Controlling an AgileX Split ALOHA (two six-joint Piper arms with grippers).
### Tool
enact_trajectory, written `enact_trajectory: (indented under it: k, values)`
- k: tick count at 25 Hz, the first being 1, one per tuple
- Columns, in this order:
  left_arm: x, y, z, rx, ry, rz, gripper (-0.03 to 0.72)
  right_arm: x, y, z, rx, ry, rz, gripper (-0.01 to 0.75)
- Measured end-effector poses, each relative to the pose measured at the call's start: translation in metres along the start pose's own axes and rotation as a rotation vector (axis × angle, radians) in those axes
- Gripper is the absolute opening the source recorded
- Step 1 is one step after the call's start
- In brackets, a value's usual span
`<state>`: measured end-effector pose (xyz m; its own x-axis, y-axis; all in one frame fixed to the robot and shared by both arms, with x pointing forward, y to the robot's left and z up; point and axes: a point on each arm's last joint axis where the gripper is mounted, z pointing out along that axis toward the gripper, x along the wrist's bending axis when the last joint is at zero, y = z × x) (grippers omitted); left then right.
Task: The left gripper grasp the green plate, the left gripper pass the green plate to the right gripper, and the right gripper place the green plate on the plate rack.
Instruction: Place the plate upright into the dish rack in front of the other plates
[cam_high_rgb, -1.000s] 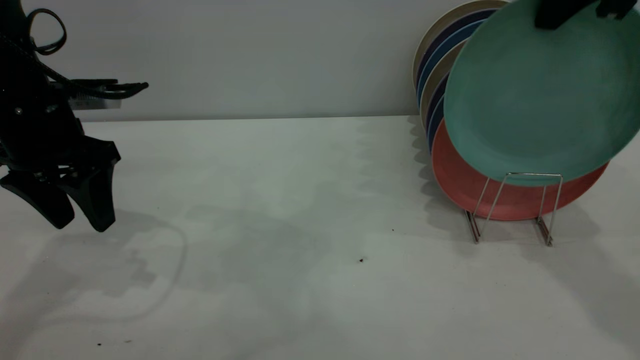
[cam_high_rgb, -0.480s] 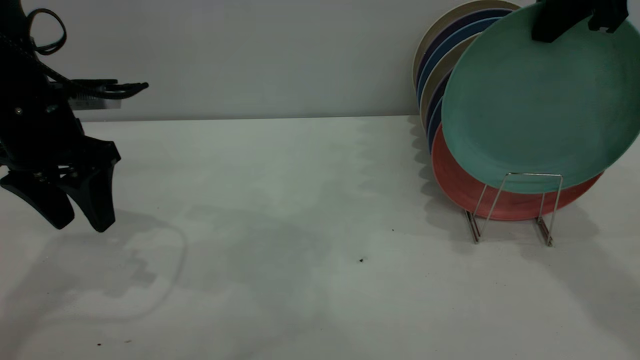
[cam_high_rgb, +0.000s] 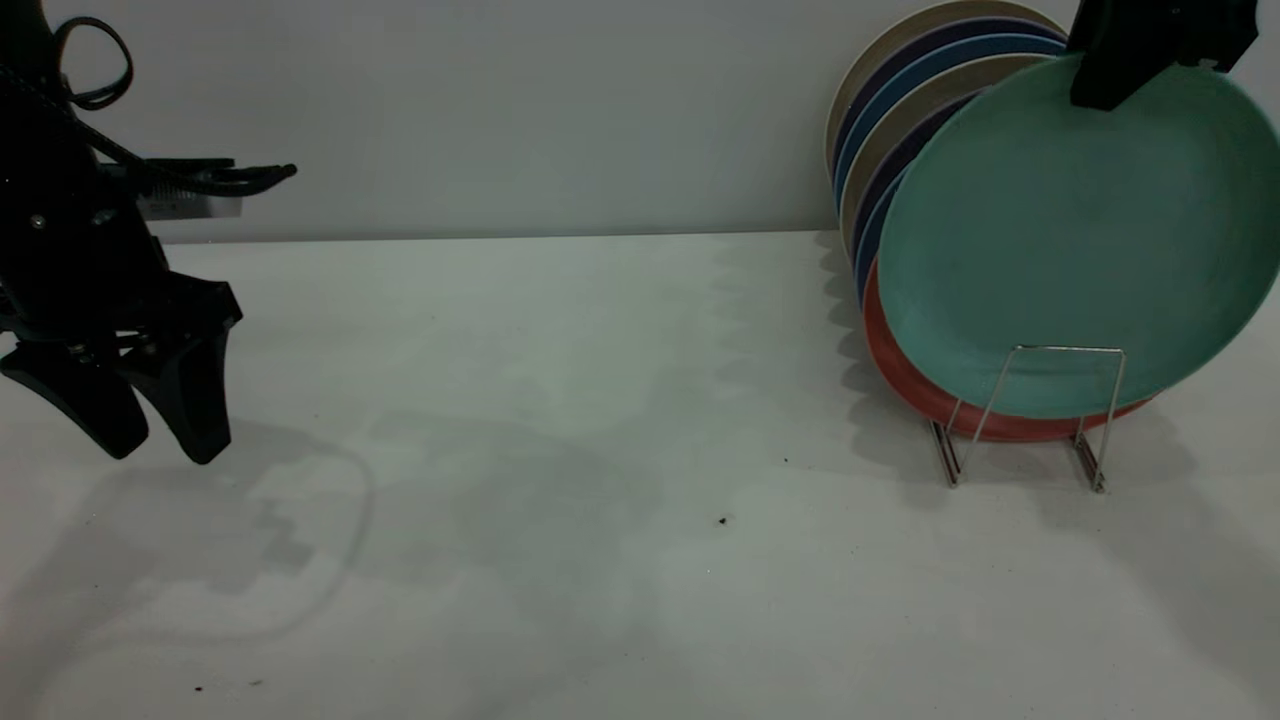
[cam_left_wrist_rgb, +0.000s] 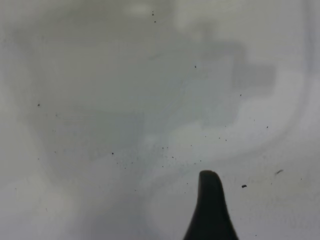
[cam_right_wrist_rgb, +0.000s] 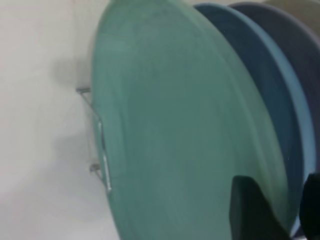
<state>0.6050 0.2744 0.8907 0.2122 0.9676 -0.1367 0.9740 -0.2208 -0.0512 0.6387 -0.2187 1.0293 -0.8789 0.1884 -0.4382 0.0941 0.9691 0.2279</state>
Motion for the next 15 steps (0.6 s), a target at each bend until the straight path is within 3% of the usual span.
enact_trajectory:
  k: [9,15]
  values:
    - [0.000,0.000,0.000,-0.003,0.001,-0.003,0.582,0.011,0.000,-0.001,0.003,0.124,0.097,0.267]
    - [0.002,0.000,0.000,0.004,0.019,0.006,0.582,0.020,0.008,-0.003,-0.055,0.237,0.258,0.267]
